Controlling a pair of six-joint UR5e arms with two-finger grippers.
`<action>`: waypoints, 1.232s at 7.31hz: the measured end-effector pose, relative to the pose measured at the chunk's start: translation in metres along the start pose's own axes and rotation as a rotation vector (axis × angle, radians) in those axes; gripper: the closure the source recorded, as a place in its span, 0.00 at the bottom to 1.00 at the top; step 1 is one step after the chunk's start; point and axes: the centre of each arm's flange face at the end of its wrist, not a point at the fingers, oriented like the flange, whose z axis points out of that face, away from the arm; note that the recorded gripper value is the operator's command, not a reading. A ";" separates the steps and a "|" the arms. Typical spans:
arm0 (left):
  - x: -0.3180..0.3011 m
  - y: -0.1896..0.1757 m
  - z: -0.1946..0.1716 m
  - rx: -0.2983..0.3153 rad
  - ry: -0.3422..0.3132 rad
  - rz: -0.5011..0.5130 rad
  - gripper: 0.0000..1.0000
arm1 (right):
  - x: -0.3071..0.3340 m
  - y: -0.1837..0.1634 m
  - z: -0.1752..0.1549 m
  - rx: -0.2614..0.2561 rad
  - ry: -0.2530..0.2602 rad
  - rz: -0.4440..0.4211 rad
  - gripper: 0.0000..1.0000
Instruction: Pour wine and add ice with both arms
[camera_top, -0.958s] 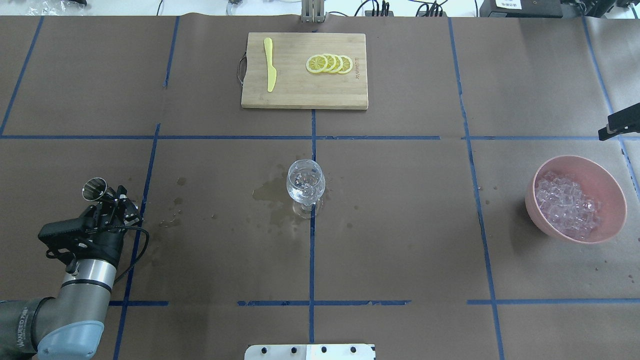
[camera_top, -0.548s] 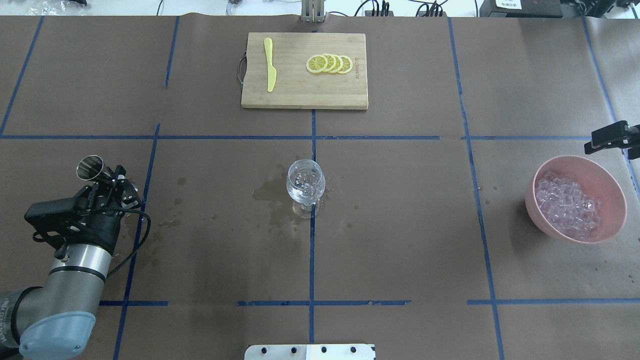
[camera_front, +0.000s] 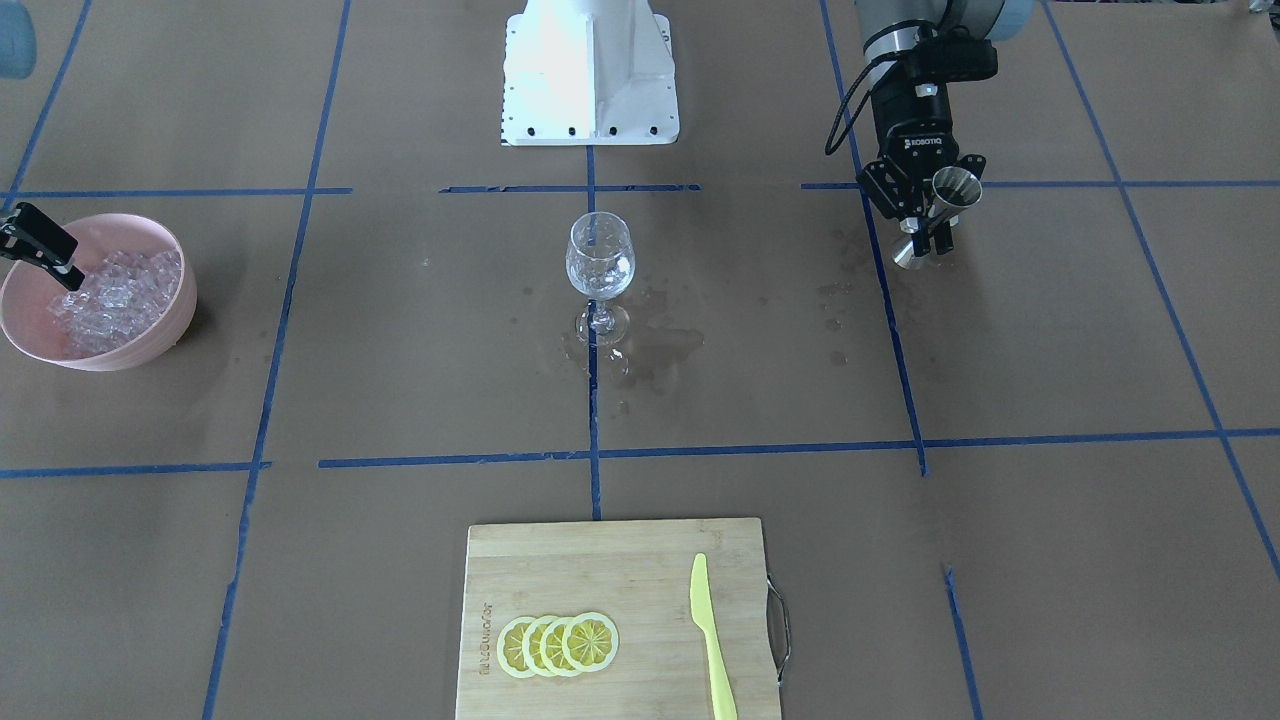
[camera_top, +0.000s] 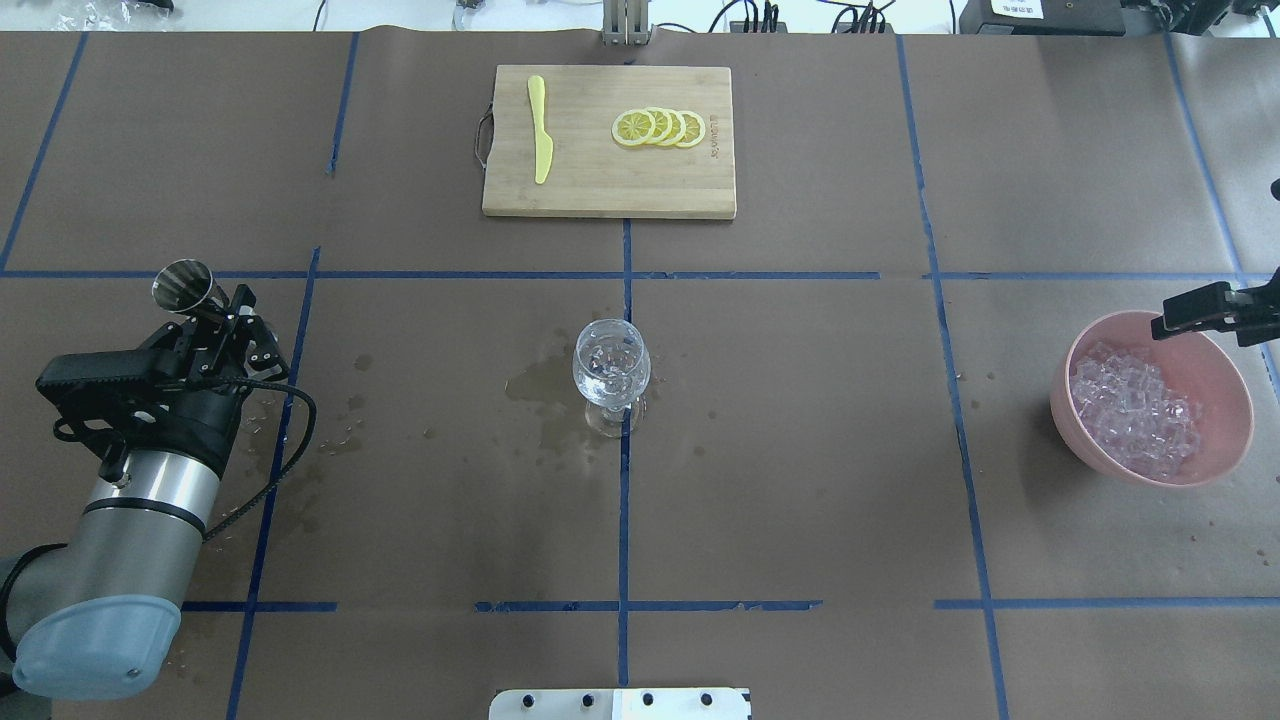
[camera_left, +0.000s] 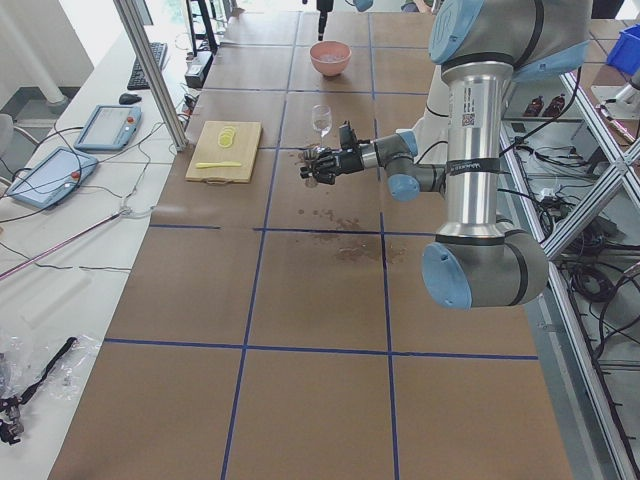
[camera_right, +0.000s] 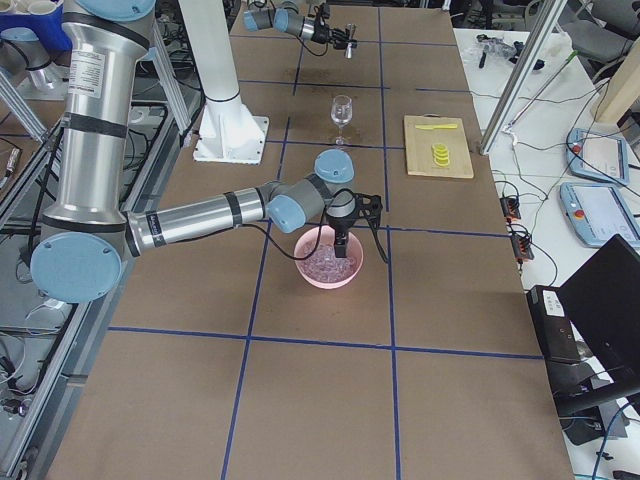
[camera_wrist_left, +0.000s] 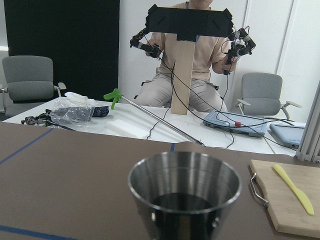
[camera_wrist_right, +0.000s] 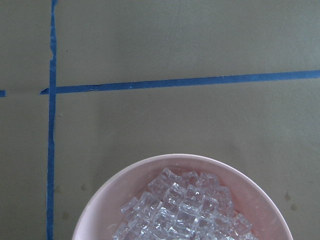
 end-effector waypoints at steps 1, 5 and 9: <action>0.019 -0.011 -0.003 0.001 0.036 0.011 1.00 | -0.001 0.002 0.003 0.001 0.006 -0.007 0.00; 0.121 -0.054 -0.021 -0.041 0.194 0.038 1.00 | -0.012 0.006 0.010 0.017 0.004 -0.004 0.00; 0.168 -0.033 -0.018 -0.032 0.216 0.267 1.00 | -0.017 0.008 0.012 0.019 -0.007 0.001 0.00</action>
